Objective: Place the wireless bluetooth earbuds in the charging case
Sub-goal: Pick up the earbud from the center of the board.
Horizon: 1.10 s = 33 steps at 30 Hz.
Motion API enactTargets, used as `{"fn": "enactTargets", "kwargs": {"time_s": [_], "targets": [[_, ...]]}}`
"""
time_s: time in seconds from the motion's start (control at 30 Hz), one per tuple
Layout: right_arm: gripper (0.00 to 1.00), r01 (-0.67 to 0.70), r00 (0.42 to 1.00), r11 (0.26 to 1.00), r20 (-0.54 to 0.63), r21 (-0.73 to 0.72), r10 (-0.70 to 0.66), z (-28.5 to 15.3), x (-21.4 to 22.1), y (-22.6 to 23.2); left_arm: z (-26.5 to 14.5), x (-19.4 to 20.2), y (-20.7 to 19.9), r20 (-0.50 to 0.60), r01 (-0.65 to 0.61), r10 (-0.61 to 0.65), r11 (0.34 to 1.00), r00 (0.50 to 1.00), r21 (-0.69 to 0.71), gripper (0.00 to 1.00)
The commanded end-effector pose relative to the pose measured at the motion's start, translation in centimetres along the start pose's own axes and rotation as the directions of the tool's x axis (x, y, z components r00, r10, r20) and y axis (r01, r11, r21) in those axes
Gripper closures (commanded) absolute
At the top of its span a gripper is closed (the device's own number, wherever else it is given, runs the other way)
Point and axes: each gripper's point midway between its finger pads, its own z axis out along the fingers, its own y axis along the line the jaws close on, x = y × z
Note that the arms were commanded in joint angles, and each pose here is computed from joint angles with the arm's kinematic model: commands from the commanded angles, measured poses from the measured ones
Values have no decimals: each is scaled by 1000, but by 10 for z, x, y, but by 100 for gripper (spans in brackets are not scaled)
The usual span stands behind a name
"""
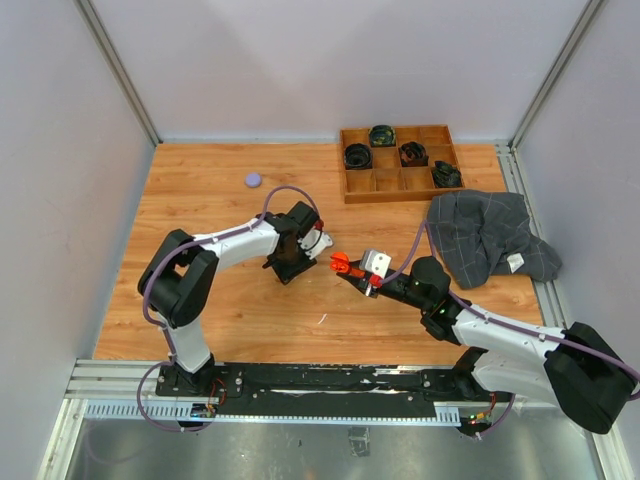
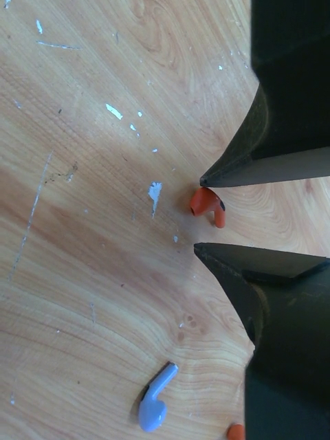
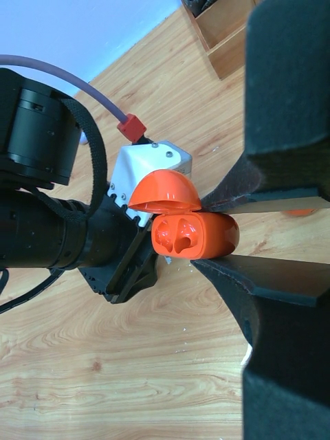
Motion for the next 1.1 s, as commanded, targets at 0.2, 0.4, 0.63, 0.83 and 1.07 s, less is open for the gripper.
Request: {"fn": "enactTargets", "kwargs": {"time_s": [0.2,0.4,0.63,0.83,1.07], "targets": [[99,6,1000,1000,17,-30,-6,1,-3,9,11,-6,-1,-26,-14,14,1000,1000,7,67],[99,7,1000,1000,19,-28,-6,1,-4,9,12,-2,-2,-35,20,-20,1000,999,-3,75],[99,1,1000,1000,21,-27,-1,2,-5,9,-5,-19,3,67,137,-134,990,989,-44,87],[99,-21,999,999,37,-27,22,4,-6,9,-29,-42,3,217,310,-298,951,930,-23,87],[99,-49,998,999,47,-12,50,8,-6,7,-74,-72,5,443,451,-430,890,787,63,86]]}}
